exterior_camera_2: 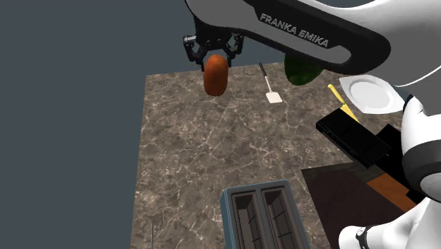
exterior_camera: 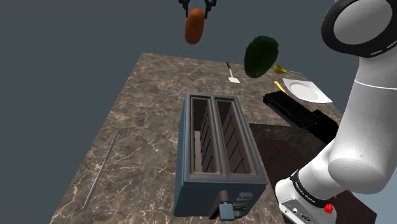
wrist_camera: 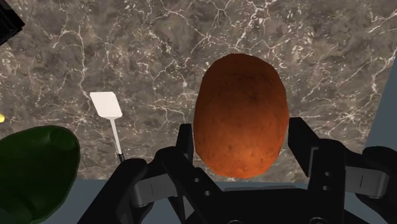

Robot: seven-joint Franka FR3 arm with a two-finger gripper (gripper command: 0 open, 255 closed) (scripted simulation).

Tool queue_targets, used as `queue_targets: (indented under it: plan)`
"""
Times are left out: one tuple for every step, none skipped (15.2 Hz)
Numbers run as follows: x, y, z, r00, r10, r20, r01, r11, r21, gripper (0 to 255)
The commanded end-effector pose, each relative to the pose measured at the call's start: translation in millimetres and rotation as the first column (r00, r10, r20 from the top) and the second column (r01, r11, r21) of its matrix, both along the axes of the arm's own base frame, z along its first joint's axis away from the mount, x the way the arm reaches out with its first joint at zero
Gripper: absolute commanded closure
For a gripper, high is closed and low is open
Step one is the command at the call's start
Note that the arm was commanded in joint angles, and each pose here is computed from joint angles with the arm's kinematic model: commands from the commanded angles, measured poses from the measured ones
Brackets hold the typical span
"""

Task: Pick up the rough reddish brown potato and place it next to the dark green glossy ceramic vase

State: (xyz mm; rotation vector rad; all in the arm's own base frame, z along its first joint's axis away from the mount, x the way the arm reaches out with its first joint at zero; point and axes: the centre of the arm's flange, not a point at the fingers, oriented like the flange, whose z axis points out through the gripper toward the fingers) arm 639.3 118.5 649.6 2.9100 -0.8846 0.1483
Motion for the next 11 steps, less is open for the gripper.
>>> queue_targets:
  plan:
    - [-11,-20,3,1.0,0.0,0.001,0.0,1.0,0.0,255]
    - [-17,-31,3,1.0,0.0,0.001,0.0,1.0,0.0,255]
    - [-23,-43,3,1.0,0.0,0.001,0.0,1.0,0.0,255]
    - [-29,-55,3,1.0,0.0,0.001,0.0,1.0,0.0,255]
    - [-36,-66,3,1.0,0.0,0.001,0.0,1.0,0.0,255]
    - [-42,-78,3,1.0,0.0,0.001,0.0,1.0,0.0,255]
    - [-48,-89,3,1.0,0.0,0.001,0.0,1.0,0.0,255]
    - [-54,-101,3,1.0,0.0,0.001,0.0,1.0,0.0,255]
    - [-60,-113,3,1.0,0.0,0.001,0.0,1.0,0.0,255]
    - [-67,-124,3,1.0,0.0,0.001,0.0,1.0,0.0,255]
    - [-73,-136,3,1.0,0.0,0.001,0.0,1.0,0.0,255]
